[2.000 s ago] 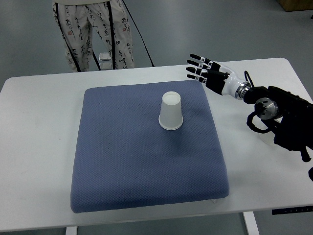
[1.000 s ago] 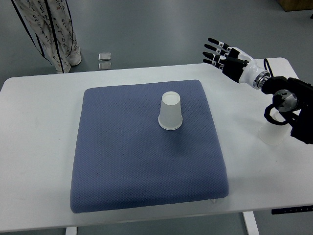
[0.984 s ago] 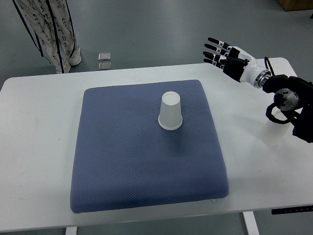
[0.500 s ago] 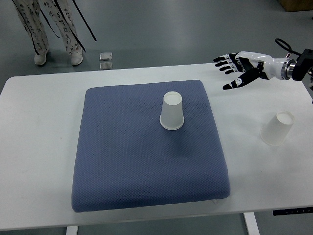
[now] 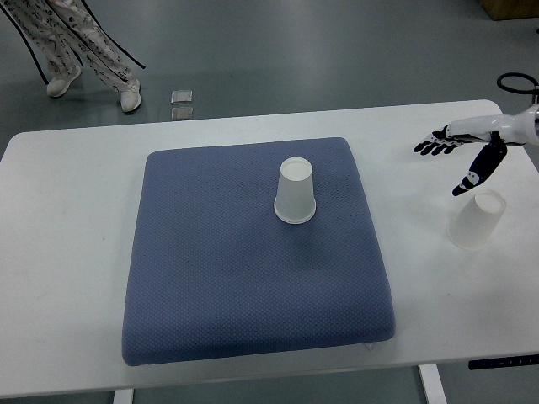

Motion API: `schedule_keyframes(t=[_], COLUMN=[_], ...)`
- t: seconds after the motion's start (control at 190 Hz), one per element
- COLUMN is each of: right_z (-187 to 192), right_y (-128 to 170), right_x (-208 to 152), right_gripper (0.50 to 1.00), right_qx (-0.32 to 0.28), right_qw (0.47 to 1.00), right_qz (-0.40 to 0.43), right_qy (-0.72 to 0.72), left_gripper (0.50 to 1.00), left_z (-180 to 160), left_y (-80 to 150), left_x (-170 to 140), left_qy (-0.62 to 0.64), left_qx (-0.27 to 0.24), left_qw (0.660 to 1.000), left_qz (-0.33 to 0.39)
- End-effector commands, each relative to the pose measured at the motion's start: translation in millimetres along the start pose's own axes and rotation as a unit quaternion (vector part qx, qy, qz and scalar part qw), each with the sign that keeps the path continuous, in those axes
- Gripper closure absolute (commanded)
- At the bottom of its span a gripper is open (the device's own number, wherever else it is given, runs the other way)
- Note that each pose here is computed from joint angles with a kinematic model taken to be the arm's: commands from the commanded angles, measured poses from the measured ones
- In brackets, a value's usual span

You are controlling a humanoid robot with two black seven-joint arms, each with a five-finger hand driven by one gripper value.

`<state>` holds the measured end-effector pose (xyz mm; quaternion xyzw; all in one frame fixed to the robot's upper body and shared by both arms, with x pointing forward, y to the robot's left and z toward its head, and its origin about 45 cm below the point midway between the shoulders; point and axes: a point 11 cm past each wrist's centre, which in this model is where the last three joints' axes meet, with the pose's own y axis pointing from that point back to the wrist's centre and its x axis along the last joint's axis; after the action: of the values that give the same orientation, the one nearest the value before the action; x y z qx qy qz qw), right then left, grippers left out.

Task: Stack paper cups
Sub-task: 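Lower the right hand around the loose white cup and close fingers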

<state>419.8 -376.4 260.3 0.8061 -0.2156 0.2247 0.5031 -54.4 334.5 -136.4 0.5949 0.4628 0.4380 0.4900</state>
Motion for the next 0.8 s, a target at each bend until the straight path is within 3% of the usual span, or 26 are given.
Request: schedule_keyframes(t=[0.0, 0.668, 0.716, 0.795], right_z=[12, 61, 64, 70], right_y=[3, -5, -5, -3], right_x=[-9, -61, -62, -64], right_gripper=[0.585, 0.593, 0.613, 0.707], right_qx=[-0.025, -0.069, -0.073, -0.082], right_qw=[0.999, 0.993, 0.993, 0.991], right_qz=[-0.009, 0.016, 0.019, 0.019], right_qy=[0.024, 0.093, 0.094, 0.102], left_gripper=[0.500, 0.500, 0.500, 0.500], left_z=[0, 0, 0, 0], left_y=[0, 0, 0, 0], left_x=[0, 0, 0, 0], left_qy=[0.000, 0.000, 0.000, 0.000], left_qx=[0.000, 0.000, 0.000, 0.000], left_qw=[1.000, 1.000, 1.000, 1.000], left_qz=[0.000, 0.000, 0.000, 0.000])
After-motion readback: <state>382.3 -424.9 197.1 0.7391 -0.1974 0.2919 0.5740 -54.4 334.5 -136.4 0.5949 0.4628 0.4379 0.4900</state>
